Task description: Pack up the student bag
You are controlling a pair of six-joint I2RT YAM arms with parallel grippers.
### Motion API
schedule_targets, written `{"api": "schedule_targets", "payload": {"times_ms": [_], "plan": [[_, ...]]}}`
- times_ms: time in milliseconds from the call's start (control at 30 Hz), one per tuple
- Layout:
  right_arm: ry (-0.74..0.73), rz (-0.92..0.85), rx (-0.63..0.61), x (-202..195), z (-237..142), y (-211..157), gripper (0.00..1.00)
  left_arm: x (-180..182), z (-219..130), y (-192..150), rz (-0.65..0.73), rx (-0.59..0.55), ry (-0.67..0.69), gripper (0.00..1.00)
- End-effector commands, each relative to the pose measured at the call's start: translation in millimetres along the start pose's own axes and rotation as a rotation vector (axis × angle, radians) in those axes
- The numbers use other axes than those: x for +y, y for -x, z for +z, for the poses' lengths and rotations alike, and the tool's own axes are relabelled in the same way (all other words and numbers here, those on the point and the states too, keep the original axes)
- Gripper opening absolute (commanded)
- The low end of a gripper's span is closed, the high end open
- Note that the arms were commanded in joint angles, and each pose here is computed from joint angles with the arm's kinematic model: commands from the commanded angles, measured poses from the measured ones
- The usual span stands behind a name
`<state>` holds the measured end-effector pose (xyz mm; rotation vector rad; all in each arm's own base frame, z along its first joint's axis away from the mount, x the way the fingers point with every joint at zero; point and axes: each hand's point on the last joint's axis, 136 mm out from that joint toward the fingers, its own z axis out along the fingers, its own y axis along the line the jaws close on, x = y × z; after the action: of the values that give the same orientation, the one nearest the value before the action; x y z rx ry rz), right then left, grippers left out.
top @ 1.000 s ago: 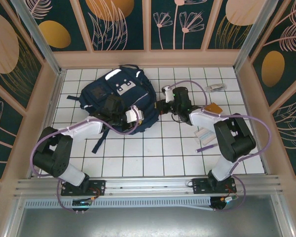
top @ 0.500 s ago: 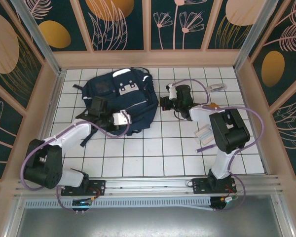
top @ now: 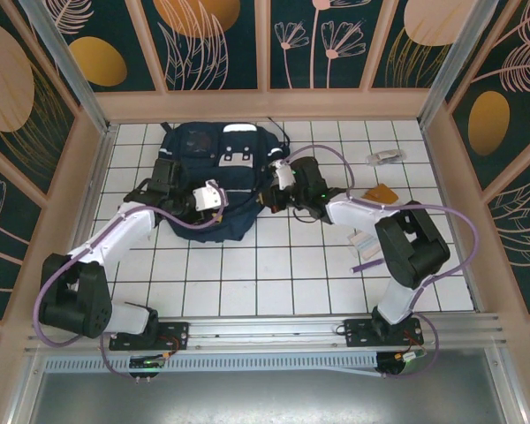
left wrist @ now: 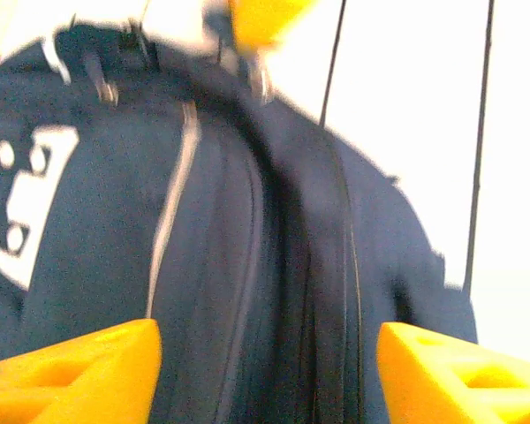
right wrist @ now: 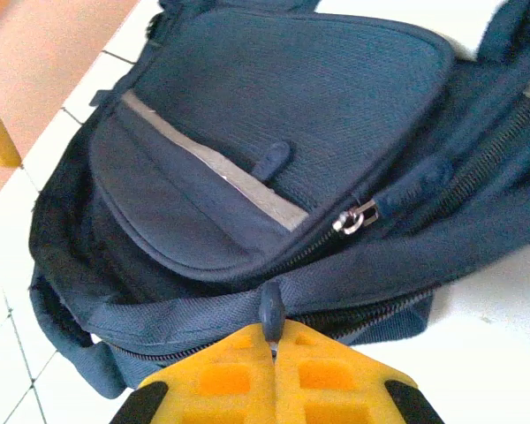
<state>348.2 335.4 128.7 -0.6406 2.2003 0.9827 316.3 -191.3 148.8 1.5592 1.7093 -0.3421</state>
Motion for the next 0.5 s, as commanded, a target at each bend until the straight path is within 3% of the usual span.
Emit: {"api": "schedule_targets", "payload": {"times_ms": [0, 33, 233, 467], "plan": [[0.084, -0.018, -0.035, 21.0, 5.3, 24.5, 0.0, -26.6, 19.7, 33.2, -0.062, -0.154, -0.108, 0.69], [0.096, -0.022, -0.036, 24.6, 5.9, 25.9, 0.0, -26.2, 26.4, 30.9, -0.065, -0.143, -0.097, 0.69], [0.14, -0.032, -0.012, 36.2, 4.1, 19.8, 0.0, -10.7, 43.9, 8.1, -0.13, -0.055, -0.02, 0.44], [0.123, -0.082, -0.003, 30.6, 1.5, 9.7, 0.0, -3.6, 47.1, -11.8, -0.158, 0.039, 0.036, 0.08]]}}
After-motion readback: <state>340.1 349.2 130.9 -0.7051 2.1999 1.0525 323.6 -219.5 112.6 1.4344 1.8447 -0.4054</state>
